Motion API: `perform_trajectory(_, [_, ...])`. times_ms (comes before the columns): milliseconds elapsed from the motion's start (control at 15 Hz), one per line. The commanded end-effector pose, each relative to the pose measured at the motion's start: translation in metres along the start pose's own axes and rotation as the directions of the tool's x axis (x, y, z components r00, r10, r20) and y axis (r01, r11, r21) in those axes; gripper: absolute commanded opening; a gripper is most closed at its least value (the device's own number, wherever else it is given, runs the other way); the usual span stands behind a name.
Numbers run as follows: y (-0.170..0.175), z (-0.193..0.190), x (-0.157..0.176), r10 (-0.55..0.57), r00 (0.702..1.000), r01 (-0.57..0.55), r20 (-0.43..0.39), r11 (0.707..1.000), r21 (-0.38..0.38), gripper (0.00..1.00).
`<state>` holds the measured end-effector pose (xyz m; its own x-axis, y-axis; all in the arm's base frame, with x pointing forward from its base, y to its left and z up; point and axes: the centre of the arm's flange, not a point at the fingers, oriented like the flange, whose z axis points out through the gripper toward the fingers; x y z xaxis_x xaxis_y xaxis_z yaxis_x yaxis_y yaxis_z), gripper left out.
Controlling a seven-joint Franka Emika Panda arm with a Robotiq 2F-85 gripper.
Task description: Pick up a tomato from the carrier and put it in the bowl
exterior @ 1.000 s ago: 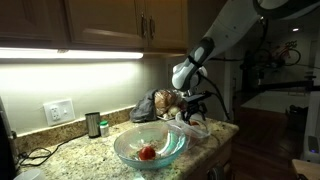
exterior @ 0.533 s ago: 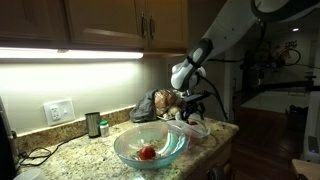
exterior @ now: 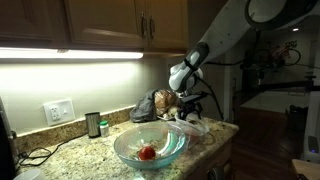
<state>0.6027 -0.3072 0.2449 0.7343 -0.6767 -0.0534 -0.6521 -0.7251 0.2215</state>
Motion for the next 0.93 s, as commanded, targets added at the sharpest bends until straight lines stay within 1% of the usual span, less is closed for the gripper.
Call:
perform_trajectory(0, [0.005, 0.008, 0.012, -0.008, 1.000, 0.008, 0.003, 1.000, 0.011, 1.00])
perform_trajectory(733, [-0.003, 0.024, 0.012, -0.023, 1.000, 0.023, 0.021, 1.000, -0.001, 1.00])
perform_trajectory(800, [-0.003, 0.024, 0.013, -0.023, 1.000, 0.023, 0.021, 1.000, -0.002, 0.94])
perform_trajectory(867, [-0.003, 0.024, 0.012, -0.024, 1.000, 0.024, 0.020, 1.000, -0.004, 0.72])
